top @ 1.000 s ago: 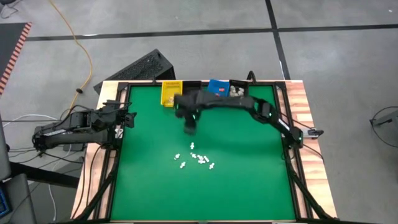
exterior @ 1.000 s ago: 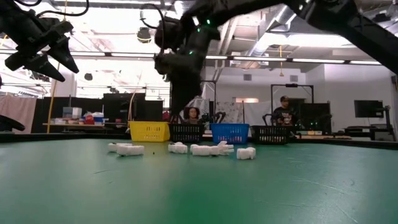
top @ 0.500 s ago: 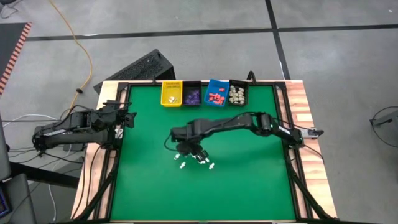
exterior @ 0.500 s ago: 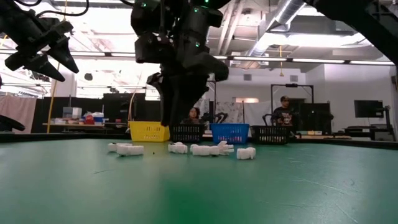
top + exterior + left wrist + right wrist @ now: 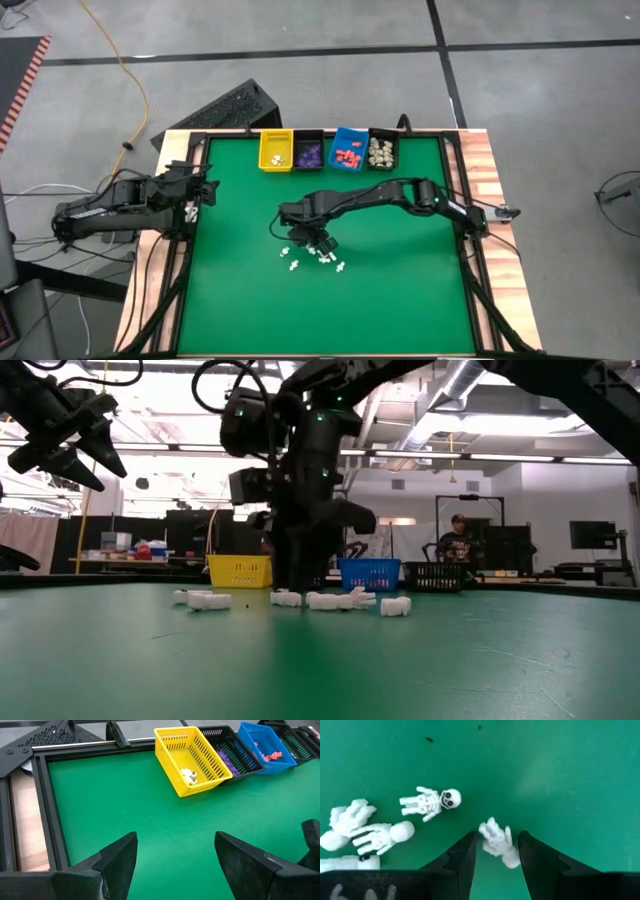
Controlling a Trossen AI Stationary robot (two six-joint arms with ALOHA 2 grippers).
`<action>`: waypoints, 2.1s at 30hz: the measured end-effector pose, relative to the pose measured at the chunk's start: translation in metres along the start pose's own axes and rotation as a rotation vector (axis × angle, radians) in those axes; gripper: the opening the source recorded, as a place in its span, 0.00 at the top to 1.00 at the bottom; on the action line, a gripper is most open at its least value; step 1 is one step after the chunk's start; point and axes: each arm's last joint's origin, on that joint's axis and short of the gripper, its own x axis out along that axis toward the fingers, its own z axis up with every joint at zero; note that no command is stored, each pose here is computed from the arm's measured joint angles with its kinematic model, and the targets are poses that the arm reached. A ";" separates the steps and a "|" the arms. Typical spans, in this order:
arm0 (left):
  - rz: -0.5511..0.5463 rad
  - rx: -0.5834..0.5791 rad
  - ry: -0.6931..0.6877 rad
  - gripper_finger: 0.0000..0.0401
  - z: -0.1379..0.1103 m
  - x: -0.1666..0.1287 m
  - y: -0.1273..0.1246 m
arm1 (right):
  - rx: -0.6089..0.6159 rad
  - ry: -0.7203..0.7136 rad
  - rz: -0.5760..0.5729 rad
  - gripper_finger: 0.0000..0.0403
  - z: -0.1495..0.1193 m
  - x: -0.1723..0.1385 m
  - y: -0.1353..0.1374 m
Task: Sort Halloween decoration
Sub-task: Put the white skeleton toy into the yellow basket
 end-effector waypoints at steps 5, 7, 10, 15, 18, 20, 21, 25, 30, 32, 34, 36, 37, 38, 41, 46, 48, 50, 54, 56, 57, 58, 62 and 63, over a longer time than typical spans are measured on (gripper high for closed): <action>0.000 0.000 0.000 0.36 0.000 0.000 0.000 | 0.002 -0.019 -0.010 0.57 -0.002 0.009 0.003; 0.000 0.000 0.000 0.36 0.000 0.000 0.000 | 0.002 -0.007 -0.026 0.57 -0.003 0.010 0.004; 0.000 0.000 0.000 0.36 0.000 0.000 0.000 | 0.002 0.015 -0.049 0.60 -0.004 0.012 0.005; 0.002 0.000 -0.002 0.36 0.000 0.000 0.000 | 0.046 0.017 -0.047 0.74 -0.005 0.012 0.004; 0.006 -0.001 -0.006 0.36 0.000 0.000 0.000 | 0.088 0.012 -0.045 0.83 -0.006 0.013 0.002; 0.007 0.000 -0.007 0.36 0.000 0.000 0.000 | 0.115 0.001 -0.035 0.88 -0.007 0.013 0.001; 0.007 0.000 -0.007 0.36 0.000 0.000 0.000 | 0.135 -0.007 -0.027 0.89 -0.007 0.013 0.000; 0.007 0.000 -0.007 0.36 0.000 0.000 0.000 | 0.249 -0.048 0.010 0.90 -0.011 0.012 -0.008; 0.008 -0.004 -0.008 0.36 0.000 0.000 0.000 | 0.339 -0.101 -0.023 0.90 -0.011 0.007 -0.024; 0.008 -0.007 -0.008 0.36 0.000 0.000 0.000 | 0.369 -0.139 -0.078 0.90 -0.010 0.003 -0.035; 0.008 -0.011 -0.008 0.36 0.000 0.000 0.000 | 0.408 -0.176 -0.131 0.90 -0.010 -0.003 -0.046; 0.008 -0.013 -0.008 0.36 0.000 0.000 0.000 | 0.448 -0.233 -0.179 0.90 -0.008 -0.012 -0.059; 0.009 -0.013 -0.009 0.36 0.000 0.000 0.000 | 0.471 -0.265 -0.200 0.90 -0.008 -0.017 -0.065; 0.010 -0.014 -0.010 0.36 0.000 0.000 0.000 | 0.496 -0.302 -0.219 0.90 -0.007 -0.022 -0.071; 0.012 -0.018 -0.012 0.36 0.000 0.000 0.000 | 0.580 -0.409 -0.276 0.90 -0.005 -0.035 -0.088; 0.011 -0.031 -0.012 0.36 0.000 0.000 0.000 | 0.708 -0.613 -0.370 0.90 -0.008 -0.064 -0.119; 0.012 -0.031 -0.012 0.36 0.000 0.000 0.000 | 0.745 -0.679 -0.400 0.90 -0.010 -0.076 -0.130; 0.012 -0.031 -0.012 0.36 0.000 0.000 0.000 | 0.767 -0.733 -0.430 0.90 -0.013 -0.086 -0.138; 0.015 -0.030 -0.013 0.36 0.000 0.000 0.001 | 0.800 -0.781 -0.515 0.90 -0.019 -0.103 -0.152; 0.017 -0.029 -0.014 0.36 0.000 0.000 0.001 | 0.822 -0.778 -0.566 0.90 -0.026 -0.108 -0.158; 0.016 -0.029 -0.014 0.36 0.000 0.000 0.001 | 0.835 -0.773 -0.588 0.90 -0.030 -0.110 -0.161; 0.016 -0.029 -0.012 0.36 0.000 0.000 0.001 | 0.848 -0.767 -0.607 0.90 -0.035 -0.111 -0.165; 0.018 -0.017 -0.007 0.36 0.000 0.000 0.001 | 0.895 -0.735 -0.666 0.90 -0.052 -0.114 -0.177; 0.019 -0.014 -0.009 0.36 0.000 0.000 0.001 | 0.902 -0.730 -0.673 0.90 -0.056 -0.114 -0.180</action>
